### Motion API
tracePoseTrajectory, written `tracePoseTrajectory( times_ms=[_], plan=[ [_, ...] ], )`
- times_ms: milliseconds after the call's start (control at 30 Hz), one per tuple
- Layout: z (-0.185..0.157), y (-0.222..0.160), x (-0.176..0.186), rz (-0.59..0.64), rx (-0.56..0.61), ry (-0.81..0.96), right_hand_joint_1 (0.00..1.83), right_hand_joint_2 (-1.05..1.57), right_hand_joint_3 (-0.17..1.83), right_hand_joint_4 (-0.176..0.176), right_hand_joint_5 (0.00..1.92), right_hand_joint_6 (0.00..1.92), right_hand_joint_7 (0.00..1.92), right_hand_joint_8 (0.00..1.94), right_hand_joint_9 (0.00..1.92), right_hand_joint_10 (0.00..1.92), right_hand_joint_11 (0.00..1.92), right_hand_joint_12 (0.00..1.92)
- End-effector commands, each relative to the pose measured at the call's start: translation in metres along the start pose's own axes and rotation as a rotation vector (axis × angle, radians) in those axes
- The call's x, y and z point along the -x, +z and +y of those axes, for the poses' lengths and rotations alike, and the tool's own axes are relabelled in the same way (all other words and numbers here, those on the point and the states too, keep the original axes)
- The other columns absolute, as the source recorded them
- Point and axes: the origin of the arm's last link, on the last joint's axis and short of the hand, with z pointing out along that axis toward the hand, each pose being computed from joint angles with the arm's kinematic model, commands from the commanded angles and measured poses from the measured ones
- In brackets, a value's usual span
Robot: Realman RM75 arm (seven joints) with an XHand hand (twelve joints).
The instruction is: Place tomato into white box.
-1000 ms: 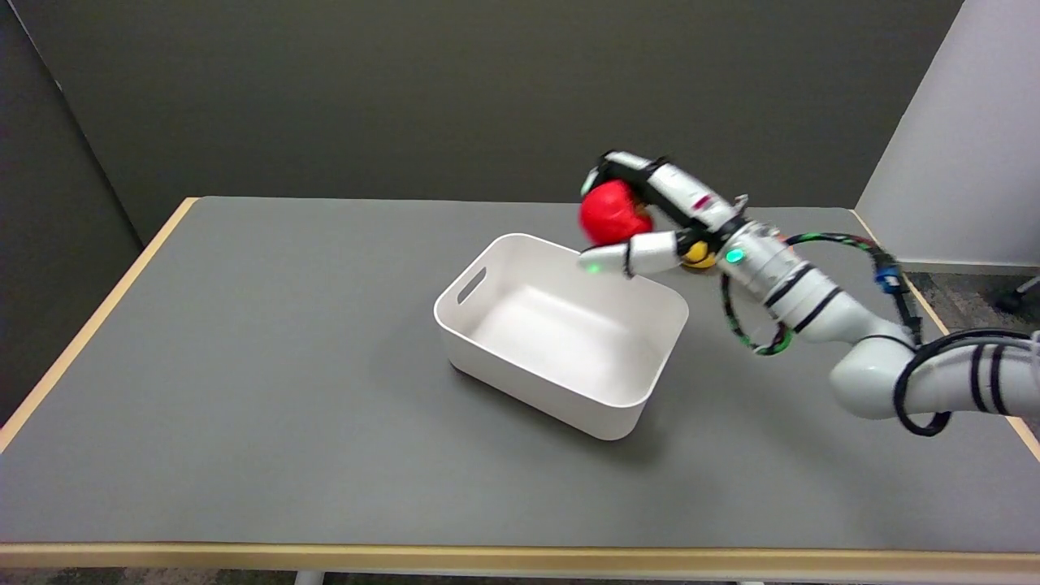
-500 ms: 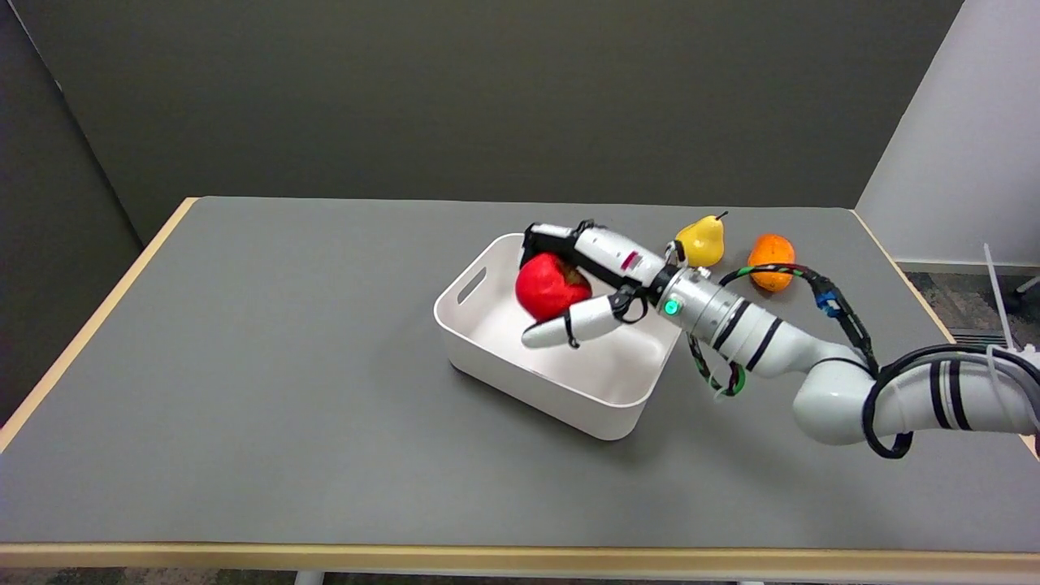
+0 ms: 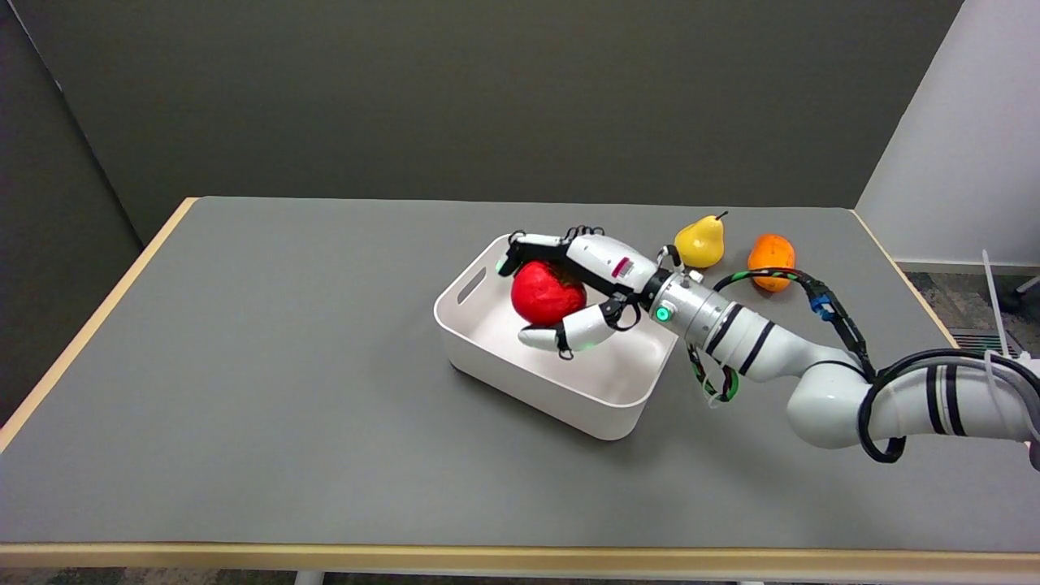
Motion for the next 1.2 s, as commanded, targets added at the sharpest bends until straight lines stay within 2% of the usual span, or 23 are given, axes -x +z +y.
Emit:
tracePoseTrajectory(
  times_ms=[33, 167, 300, 367, 467, 533, 600, 800, 933, 1000, 1100, 1200],
  plan=[
    [0.005, 0.012, -0.027, 0.08, 0.006, -0.085, 0.87, 0.78, 0.93, 0.125, 0.34, 0.88, 0.58, 0.7, 0.54, 1.07, 0.49, 1.59],
    [0.005, 0.013, -0.03, 0.092, 0.002, -0.087, 0.85, 0.77, 0.94, 0.127, 0.34, 0.85, 0.57, 0.68, 0.54, 1.07, 0.48, 1.58],
    [0.006, 0.009, -0.032, 0.094, 0.004, -0.089, 0.75, 0.75, 0.96, 0.131, 0.33, 0.77, 0.55, 0.63, 0.53, 1.05, 0.46, 1.56],
    [0.007, 0.007, -0.033, 0.091, 0.005, -0.087, 0.42, 0.66, 0.96, 0.14, 0.26, 0.58, 0.42, 0.47, 0.39, 0.83, 0.36, 1.48],
    [0.006, 0.007, -0.032, 0.086, 0.006, -0.074, 0.22, 0.62, 0.91, 0.138, 0.19, 0.44, 0.25, 0.29, 0.23, 0.62, 0.19, 1.28],
    [0.004, 0.006, -0.031, 0.081, 0.004, -0.068, 0.08, 0.54, 0.96, 0.133, 0.08, 0.34, 0.08, 0.17, 0.05, 0.48, 0.05, 1.13],
    [0.003, 0.004, -0.029, 0.076, 0.002, -0.062, 0.04, 0.52, 0.98, 0.129, 0.06, 0.28, 0.04, 0.14, 0.03, 0.42, 0.05, 1.05],
    [0.001, 0.002, -0.026, 0.066, 0.001, -0.048, 0.06, 0.54, 1.0, 0.121, 0.04, 0.18, 0.0, 0.07, 0.01, 0.37, 0.02, 0.99],
    [0.004, -0.002, -0.028, 0.094, 0.02, -0.015, 0.02, 0.51, 0.95, 0.123, 0.02, 0.21, 0.0, 0.05, 0.0, 0.36, 0.0, 1.06],
    [0.006, -0.005, -0.032, 0.129, 0.025, -0.001, 0.07, 0.54, 1.0, 0.121, 0.04, 0.16, 0.0, 0.05, 0.01, 0.31, 0.02, 0.98],
    [0.013, -0.013, -0.047, 0.229, 0.053, 0.04, 0.03, 0.51, 0.96, 0.121, 0.02, 0.19, 0.0, 0.01, 0.0, 0.24, 0.0, 0.96],
    [0.019, -0.024, -0.074, 0.37, 0.068, 0.055, 0.03, 0.54, 0.98, 0.117, 0.0, 0.16, 0.0, 0.0, 0.0, 0.18, 0.0, 0.86]
  ],
)
